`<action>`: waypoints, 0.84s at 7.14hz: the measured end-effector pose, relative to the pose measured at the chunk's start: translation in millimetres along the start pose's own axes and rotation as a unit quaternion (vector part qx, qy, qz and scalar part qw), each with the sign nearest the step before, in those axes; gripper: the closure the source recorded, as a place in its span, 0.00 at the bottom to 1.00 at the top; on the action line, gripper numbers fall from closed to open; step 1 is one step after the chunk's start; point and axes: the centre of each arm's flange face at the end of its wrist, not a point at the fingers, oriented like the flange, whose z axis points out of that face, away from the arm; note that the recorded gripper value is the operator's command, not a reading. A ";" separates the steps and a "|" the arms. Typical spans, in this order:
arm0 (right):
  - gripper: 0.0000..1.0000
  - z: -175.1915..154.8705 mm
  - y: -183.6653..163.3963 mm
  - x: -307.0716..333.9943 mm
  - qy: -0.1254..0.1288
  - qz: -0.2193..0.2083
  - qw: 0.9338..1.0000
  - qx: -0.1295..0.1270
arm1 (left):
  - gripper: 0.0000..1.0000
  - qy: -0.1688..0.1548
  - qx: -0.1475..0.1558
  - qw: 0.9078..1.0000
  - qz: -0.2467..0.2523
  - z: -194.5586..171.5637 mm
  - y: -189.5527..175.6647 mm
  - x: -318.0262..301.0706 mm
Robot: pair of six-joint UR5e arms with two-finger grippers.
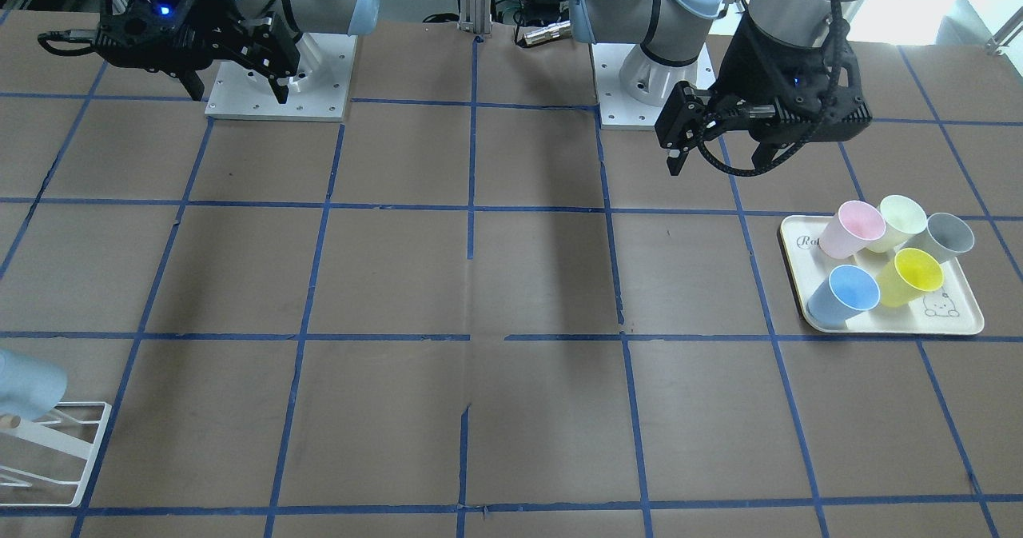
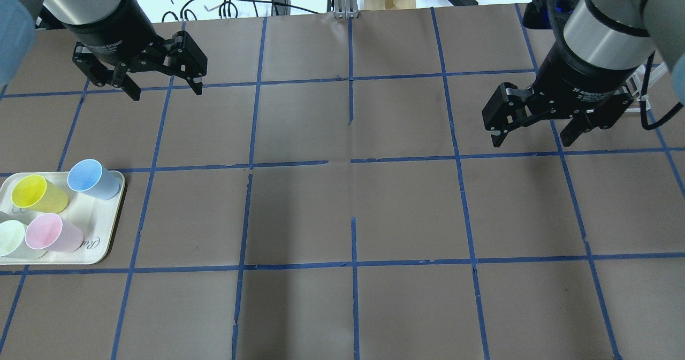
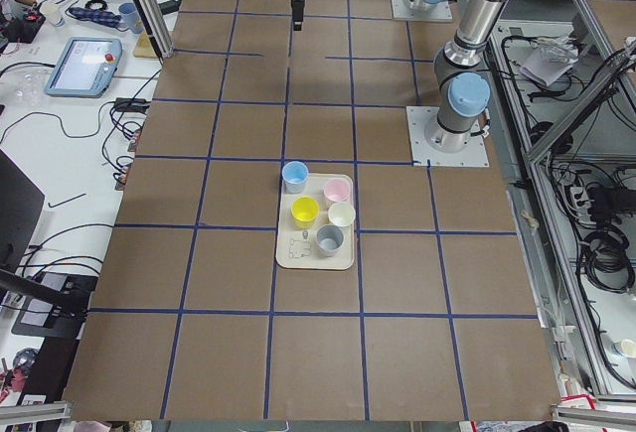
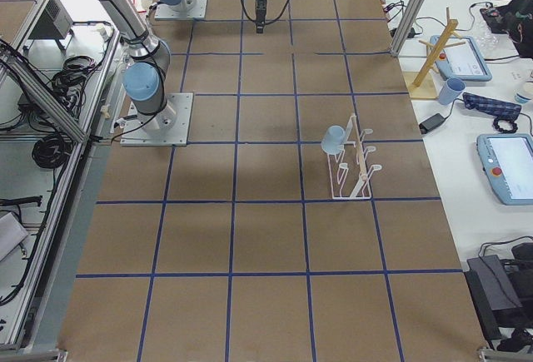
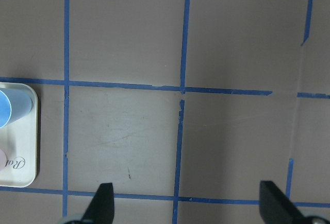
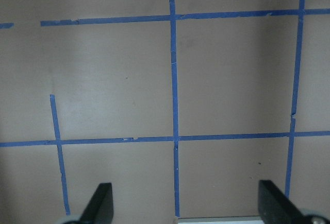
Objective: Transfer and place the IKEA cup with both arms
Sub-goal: 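Move the right gripper to the rack's pale blue cup while the left arm rises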
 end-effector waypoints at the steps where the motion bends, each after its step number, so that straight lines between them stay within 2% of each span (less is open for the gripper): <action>1: 0.00 0.1 -0.1 -0.1 0.000 0.000 1.000 0.000 | 0.00 0.001 0.001 1.000 0.002 -0.7 2.0 0.5; 5: 0.00 1.0 -2.7 3.4 -0.002 0.006 1.000 0.000 | 0.00 0.018 -0.001 1.000 0.005 3.6 11.8 13.7; 6: 0.00 1.2 -6.4 11.0 -0.004 0.012 1.000 0.000 | 0.00 0.052 -0.006 0.999 0.006 7.1 13.6 21.3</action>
